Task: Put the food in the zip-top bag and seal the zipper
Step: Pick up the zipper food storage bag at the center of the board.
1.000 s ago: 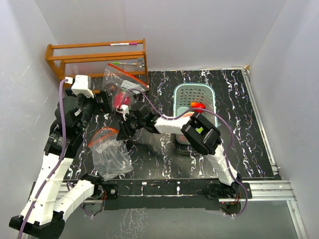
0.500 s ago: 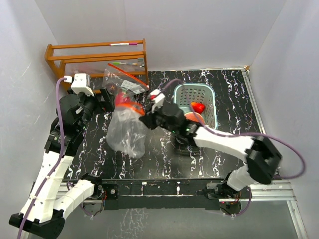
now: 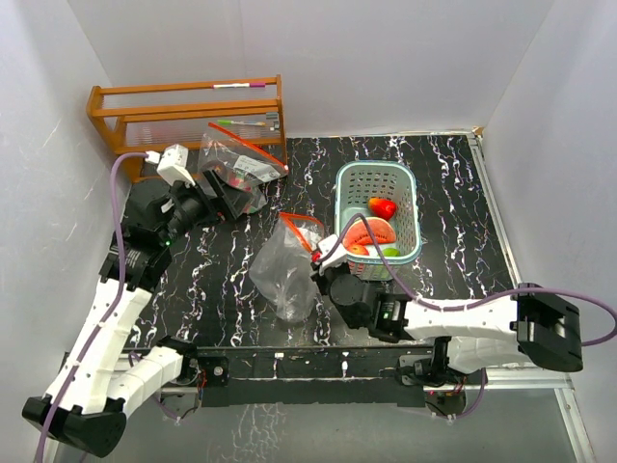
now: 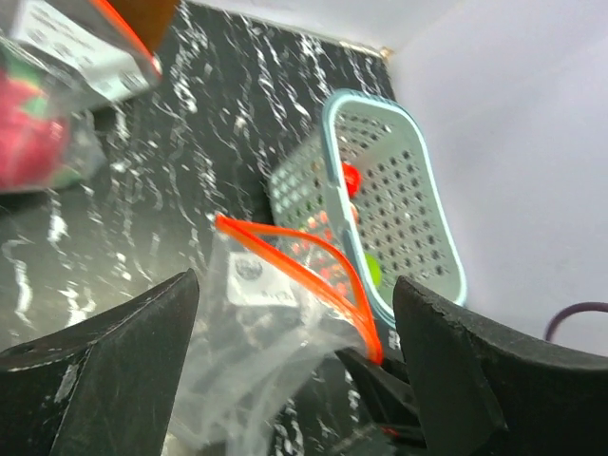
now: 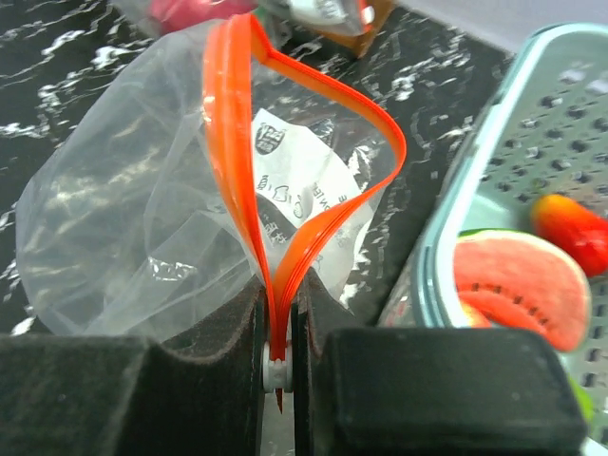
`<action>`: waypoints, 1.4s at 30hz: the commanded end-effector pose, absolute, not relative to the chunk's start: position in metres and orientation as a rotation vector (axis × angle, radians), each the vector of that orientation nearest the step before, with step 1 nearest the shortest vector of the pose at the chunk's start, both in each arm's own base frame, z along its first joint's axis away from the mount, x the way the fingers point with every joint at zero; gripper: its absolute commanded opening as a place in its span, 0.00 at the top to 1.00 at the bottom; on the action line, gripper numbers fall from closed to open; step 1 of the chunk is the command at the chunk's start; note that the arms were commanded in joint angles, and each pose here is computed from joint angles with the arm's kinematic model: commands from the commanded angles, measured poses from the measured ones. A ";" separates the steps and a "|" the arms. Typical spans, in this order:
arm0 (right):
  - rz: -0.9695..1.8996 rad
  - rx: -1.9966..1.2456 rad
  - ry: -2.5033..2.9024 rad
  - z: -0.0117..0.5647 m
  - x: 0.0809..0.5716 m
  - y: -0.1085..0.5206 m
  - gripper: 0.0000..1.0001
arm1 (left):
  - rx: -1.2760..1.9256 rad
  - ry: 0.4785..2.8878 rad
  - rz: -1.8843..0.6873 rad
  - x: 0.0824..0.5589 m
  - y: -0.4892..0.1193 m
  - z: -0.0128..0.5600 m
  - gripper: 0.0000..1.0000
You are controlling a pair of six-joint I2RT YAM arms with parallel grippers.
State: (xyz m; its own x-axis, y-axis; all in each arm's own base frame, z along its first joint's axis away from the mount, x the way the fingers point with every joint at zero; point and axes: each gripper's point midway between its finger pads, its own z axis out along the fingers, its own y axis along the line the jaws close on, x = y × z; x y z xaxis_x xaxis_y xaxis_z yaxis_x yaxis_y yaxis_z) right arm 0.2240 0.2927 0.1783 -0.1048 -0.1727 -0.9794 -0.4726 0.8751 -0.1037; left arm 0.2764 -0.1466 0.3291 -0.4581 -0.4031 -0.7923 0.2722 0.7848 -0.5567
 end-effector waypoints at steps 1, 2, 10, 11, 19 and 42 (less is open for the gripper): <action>0.107 -0.312 1.556 0.219 0.234 0.271 0.92 | -0.133 1.983 -1.091 0.249 -0.181 0.332 0.19; 0.075 -0.320 1.539 0.220 0.233 0.269 0.92 | -0.138 2.014 -1.154 0.244 -0.188 0.326 0.19; -0.021 -0.349 1.379 0.249 0.233 0.273 0.92 | -0.268 2.127 -1.465 0.212 -0.210 0.299 0.23; -0.035 -0.356 1.367 0.251 0.234 0.274 0.92 | -0.282 2.137 -1.468 0.212 -0.210 0.298 0.23; -0.080 -0.447 1.324 0.245 0.228 0.294 0.92 | -0.411 2.176 -1.534 0.217 -0.215 0.278 0.16; -0.089 -0.517 1.256 0.243 0.207 0.316 0.92 | -0.448 2.169 -1.550 0.240 -0.222 0.245 0.44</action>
